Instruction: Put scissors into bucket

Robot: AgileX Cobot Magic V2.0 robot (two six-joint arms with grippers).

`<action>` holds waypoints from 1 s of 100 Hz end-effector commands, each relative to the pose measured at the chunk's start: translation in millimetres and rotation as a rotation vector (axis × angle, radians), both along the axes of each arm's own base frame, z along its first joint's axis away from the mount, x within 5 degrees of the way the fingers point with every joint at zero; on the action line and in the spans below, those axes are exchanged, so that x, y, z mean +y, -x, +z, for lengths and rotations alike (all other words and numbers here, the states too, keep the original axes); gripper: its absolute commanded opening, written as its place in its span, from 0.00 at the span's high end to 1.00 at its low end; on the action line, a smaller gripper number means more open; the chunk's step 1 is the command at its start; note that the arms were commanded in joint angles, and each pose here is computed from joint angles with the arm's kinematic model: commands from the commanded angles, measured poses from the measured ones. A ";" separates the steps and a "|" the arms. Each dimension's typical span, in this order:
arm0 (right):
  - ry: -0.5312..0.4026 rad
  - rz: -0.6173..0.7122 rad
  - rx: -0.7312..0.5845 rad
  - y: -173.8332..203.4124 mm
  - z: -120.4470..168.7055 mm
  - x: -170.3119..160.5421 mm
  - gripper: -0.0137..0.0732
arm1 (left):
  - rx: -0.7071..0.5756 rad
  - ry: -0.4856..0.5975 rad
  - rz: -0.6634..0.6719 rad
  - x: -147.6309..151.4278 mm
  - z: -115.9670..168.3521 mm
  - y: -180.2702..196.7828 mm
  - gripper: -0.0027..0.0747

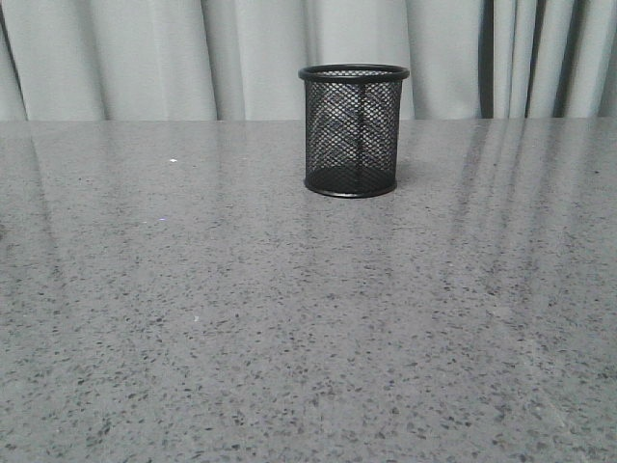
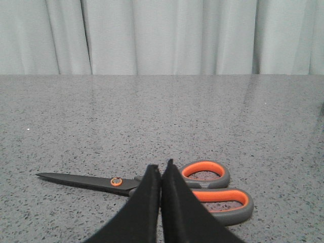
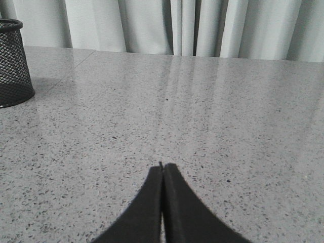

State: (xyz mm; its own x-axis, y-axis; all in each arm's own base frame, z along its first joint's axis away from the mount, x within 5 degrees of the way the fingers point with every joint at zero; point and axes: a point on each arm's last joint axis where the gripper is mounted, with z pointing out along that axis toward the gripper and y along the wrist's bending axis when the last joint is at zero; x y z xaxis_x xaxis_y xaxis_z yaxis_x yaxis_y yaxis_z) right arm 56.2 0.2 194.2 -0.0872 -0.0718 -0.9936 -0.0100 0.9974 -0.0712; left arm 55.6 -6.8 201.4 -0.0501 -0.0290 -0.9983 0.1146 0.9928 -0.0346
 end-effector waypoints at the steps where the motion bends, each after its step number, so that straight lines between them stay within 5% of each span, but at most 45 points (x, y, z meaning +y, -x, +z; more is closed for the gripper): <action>1: 0.008 -0.005 -0.087 1.0 3.0 -0.3 0.92 | -0.073 0.028 0.009 0.7 -1.0 0.6 0.99; 24: -0.132 0.002 -0.084 1.0 2.9 0.9 0.92 | -0.070 0.051 0.008 0.6 -1.0 0.6 0.99; 60: -0.140 -0.002 -0.151 1.2 8.9 0.1 0.92 | -0.049 0.257 -0.003 -0.5 -0.6 0.7 0.99; 100: -0.685 -0.010 -0.195 1.7 13.7 -1.5 0.92 | -0.062 0.703 -0.005 1.2 7.1 1.3 0.99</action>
State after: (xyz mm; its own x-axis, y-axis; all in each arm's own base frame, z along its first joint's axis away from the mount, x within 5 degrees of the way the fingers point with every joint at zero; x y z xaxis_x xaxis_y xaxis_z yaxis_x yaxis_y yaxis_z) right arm 56.4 3.3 204.6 0.0067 0.4571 -0.8894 -0.0448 0.8887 0.4564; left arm 55.1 -10.9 207.5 -0.0743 -0.5600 -0.8252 0.1433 0.8129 -0.5645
